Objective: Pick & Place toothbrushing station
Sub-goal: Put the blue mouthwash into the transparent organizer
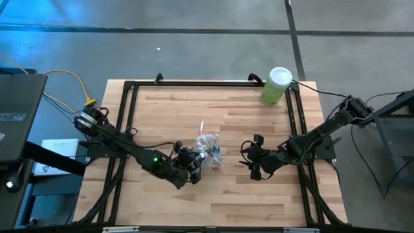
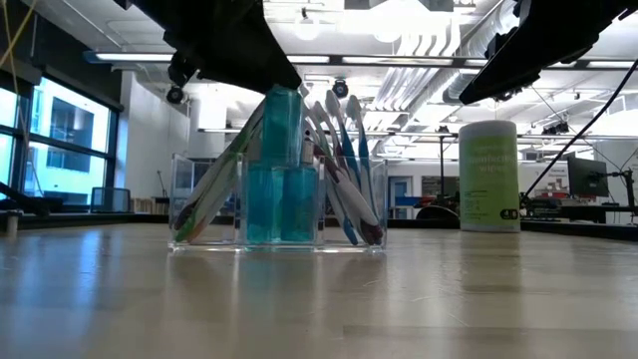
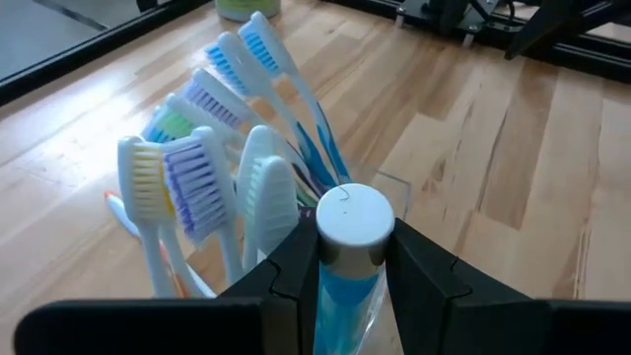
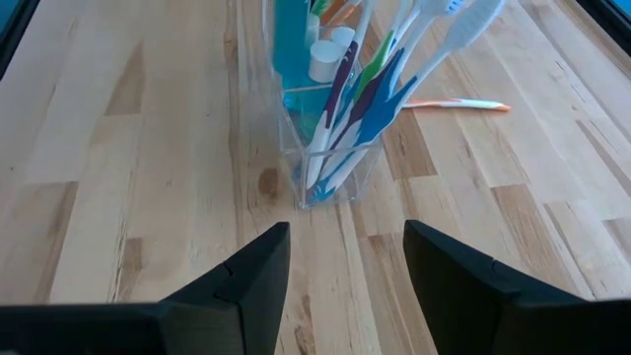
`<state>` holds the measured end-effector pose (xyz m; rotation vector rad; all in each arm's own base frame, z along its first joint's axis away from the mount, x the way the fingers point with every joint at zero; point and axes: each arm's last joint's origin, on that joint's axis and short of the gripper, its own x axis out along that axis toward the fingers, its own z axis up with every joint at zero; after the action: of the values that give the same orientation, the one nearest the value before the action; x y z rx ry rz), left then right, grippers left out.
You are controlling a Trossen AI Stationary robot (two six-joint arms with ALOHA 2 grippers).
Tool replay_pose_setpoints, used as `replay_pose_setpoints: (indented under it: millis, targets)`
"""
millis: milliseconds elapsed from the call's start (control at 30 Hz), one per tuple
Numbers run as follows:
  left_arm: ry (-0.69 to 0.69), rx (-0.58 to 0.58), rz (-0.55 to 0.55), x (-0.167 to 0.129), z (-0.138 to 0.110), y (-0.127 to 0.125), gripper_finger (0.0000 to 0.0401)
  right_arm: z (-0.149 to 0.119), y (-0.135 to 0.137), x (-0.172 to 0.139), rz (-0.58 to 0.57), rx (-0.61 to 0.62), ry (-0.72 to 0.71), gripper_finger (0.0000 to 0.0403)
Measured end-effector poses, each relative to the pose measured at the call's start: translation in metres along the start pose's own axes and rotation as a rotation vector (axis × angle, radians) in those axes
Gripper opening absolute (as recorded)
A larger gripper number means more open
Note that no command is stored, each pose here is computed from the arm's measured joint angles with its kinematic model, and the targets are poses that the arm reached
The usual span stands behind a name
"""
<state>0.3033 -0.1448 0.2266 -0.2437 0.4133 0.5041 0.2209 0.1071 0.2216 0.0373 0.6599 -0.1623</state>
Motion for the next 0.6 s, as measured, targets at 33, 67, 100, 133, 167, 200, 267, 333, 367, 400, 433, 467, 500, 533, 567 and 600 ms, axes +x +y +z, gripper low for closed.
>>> replay_pose_setpoints:
  millis: [33, 67, 100, 133, 167, 200, 267, 333, 367, 400, 433, 467, 500, 533, 567, 600]
  targets:
    - [0.003, 0.0, -0.004, 0.0, 0.0, 0.0, 0.0083, 0.0, 0.0, 0.0, 0.0, 0.0, 0.0, 0.0191]
    - [0.007, 0.0, -0.007, 0.0, 0.0, 0.0, 0.0083, 0.0, 0.0, 0.0, 0.0, 0.0, 0.0, 0.0191]
    - [0.015, -0.005, -0.012, 0.001, -0.001, -0.001, 0.0083, 0.0, 0.0, 0.0, 0.0, 0.0, 0.0, 0.0191]
    - [0.02, -0.012, -0.013, 0.002, -0.003, -0.001, 0.0083, 0.0, 0.0, 0.0, 0.0, 0.0, 0.0, 0.0191]
    - [0.025, -0.013, -0.012, 0.003, -0.004, -0.001, 0.0083, 0.0, 0.0, 0.0, 0.0, 0.001, 0.0, 0.0191]
    - [0.03, -0.01, -0.013, 0.004, -0.006, -0.002, 0.0083, 0.0, 0.0, 0.0, 0.0, 0.001, 0.0, 0.0191]
    - [0.042, -0.003, -0.017, 0.006, -0.009, -0.003, 0.0084, 0.0, 0.0, 0.0, 0.0, 0.002, 0.0, 0.0191]
    - [0.052, 0.004, -0.021, 0.007, -0.01, -0.003, 0.0096, 0.0, 0.0, 0.0, 0.0, 0.002, -0.001, 0.0191]
    - [0.054, 0.008, -0.024, 0.007, -0.01, -0.003, 0.0106, 0.0, 0.0, 0.0, 0.001, 0.003, -0.001, 0.0191]
    - [0.056, 0.006, -0.028, 0.006, -0.01, -0.003, 0.0118, 0.0, 0.0, 0.0, 0.001, 0.003, -0.002, 0.0191]
    - [0.056, 0.004, -0.031, 0.006, -0.01, -0.004, 0.013, 0.0, 0.0, 0.0, 0.001, 0.004, -0.002, 0.0191]
    - [0.056, 0.004, -0.031, 0.006, -0.01, -0.004, 0.014, 0.0, 0.0, 0.0, 0.001, 0.005, -0.002, 0.0191]
    - [0.056, 0.004, -0.032, 0.006, -0.01, -0.004, 0.0149, 0.0, 0.0, 0.0, 0.001, 0.006, -0.003, 0.0191]
    - [0.055, 0.002, -0.034, 0.006, -0.01, -0.004, 0.0156, 0.0, 0.0, 0.0, 0.001, 0.006, -0.003, 0.0191]
    - [0.058, 0.001, -0.038, 0.006, -0.01, -0.004, 0.016, 0.0, 0.0, 0.0, 0.001, 0.006, -0.003, 0.0191]
    - [0.066, 0.0, -0.047, 0.006, -0.01, -0.004, 0.0163, 0.0, 0.0, 0.0, 0.001, 0.006, -0.003, 0.0191]
